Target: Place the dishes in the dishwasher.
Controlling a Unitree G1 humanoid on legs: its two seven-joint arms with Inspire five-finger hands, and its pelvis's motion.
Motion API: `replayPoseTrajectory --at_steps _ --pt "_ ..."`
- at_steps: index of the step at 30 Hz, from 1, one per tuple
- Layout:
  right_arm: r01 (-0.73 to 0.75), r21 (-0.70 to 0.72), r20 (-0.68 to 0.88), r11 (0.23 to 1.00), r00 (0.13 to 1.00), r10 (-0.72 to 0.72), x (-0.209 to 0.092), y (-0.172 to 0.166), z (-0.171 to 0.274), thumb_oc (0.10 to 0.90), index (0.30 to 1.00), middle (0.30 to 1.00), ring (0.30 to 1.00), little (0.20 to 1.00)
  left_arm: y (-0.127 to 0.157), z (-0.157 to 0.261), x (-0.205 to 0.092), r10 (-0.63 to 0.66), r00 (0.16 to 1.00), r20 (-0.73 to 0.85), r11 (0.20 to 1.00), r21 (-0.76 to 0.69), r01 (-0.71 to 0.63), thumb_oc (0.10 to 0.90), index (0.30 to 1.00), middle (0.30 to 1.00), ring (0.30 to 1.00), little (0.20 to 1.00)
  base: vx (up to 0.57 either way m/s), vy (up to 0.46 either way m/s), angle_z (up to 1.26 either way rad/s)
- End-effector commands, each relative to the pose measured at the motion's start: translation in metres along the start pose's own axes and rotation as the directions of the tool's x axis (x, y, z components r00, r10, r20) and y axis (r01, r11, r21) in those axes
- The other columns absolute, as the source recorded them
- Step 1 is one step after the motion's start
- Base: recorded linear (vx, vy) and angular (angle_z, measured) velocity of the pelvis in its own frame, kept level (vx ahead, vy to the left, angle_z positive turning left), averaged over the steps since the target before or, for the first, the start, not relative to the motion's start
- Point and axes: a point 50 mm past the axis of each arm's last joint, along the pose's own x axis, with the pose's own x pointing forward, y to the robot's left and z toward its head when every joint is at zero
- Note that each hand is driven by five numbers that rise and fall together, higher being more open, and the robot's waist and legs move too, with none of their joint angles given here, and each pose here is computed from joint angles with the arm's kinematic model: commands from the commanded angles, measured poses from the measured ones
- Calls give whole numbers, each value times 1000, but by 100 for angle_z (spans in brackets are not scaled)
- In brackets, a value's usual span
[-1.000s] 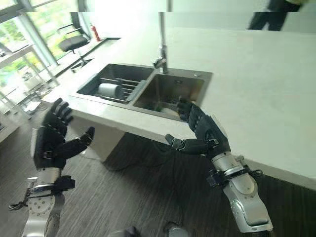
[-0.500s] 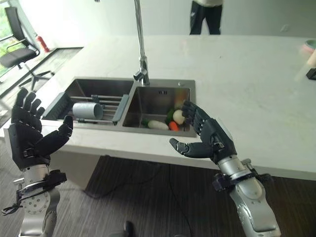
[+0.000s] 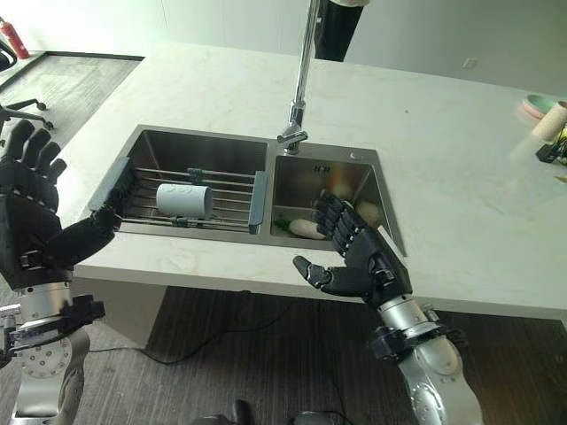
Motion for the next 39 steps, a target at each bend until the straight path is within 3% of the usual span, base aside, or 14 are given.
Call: replayPoseTrajectory --at_steps 1,9,15,21,28,39 --pt "-32 -24 314 999 949 38 16 4 48 800 900 900 900 900 -15 49 18 -93 948 304 995 0 97 800 900 900 900 900 92 -93 18" --pt "-11 -85 353 996 935 40 23 7 58 800 900 900 900 900 -26 52 15 -128 945 301 988 -43 147 800 900 900 900 900 133 -74 7" --pt "-112 -147 313 983 937 154 20 4 62 800 900 900 900 900 -20 56 9 -197 925 325 975 -31 219 800 900 900 900 900 153 431 -13" --pt "-75 -108 346 991 932 108 23 5 65 800 900 900 900 900 -18 48 16 -172 938 302 974 -92 208 800 900 900 900 900 101 455 -17" --pt "-11 -61 363 998 931 33 20 8 57 800 900 900 900 900 -24 42 30 -241 940 241 932 -213 294 800 900 900 900 900 105 297 9" --pt "-61 -65 362 996 929 81 25 7 57 800 900 900 900 900 -38 44 32 -360 902 240 908 -131 397 800 900 900 900 900 48 -54 -5"
